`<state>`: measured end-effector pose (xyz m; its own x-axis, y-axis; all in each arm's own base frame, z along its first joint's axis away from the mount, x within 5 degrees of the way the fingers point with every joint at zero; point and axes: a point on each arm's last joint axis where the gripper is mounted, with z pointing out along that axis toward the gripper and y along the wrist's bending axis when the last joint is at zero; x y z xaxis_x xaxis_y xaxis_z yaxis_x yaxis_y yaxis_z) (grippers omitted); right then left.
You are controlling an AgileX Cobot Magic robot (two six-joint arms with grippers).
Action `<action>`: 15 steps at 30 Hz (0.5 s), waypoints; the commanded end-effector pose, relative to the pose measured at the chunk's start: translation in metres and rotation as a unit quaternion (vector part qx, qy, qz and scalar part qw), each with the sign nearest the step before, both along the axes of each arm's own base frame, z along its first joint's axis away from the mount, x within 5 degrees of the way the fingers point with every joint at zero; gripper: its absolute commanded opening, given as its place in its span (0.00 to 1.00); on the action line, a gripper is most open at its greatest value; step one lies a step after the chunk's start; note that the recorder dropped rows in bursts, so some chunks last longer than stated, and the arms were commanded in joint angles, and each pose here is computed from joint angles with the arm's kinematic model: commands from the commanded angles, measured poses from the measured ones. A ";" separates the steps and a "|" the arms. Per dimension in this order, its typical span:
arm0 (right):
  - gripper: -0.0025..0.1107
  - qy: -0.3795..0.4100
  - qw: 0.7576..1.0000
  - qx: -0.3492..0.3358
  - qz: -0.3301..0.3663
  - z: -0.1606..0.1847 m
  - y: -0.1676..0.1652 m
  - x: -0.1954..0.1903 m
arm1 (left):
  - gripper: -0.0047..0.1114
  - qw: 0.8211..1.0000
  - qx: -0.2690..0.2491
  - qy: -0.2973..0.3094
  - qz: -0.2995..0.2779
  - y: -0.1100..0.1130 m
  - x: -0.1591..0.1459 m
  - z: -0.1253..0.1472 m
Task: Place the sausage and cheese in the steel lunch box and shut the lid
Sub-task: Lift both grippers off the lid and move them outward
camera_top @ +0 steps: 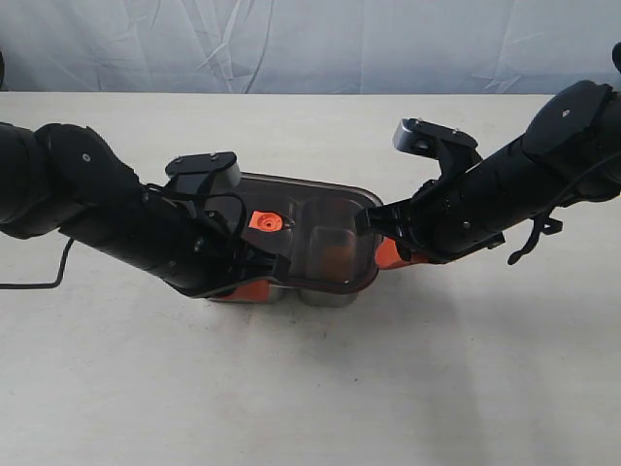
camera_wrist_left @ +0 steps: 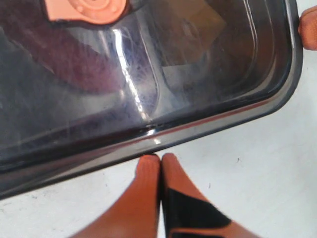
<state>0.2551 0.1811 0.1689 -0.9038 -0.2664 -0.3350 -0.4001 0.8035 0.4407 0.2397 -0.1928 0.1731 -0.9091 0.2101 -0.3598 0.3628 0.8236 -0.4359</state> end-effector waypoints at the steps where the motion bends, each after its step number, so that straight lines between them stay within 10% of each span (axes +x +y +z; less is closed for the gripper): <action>1: 0.02 -0.033 0.999 0.001 -0.010 0.008 -0.002 0.003 | 0.04 1.000 0.005 -0.006 -0.007 0.000 0.001 0.000; 15: 0.02 -0.094 0.993 -0.043 -0.052 0.024 -0.024 0.024 | 0.04 0.994 -0.001 -0.111 0.000 0.025 0.004 0.048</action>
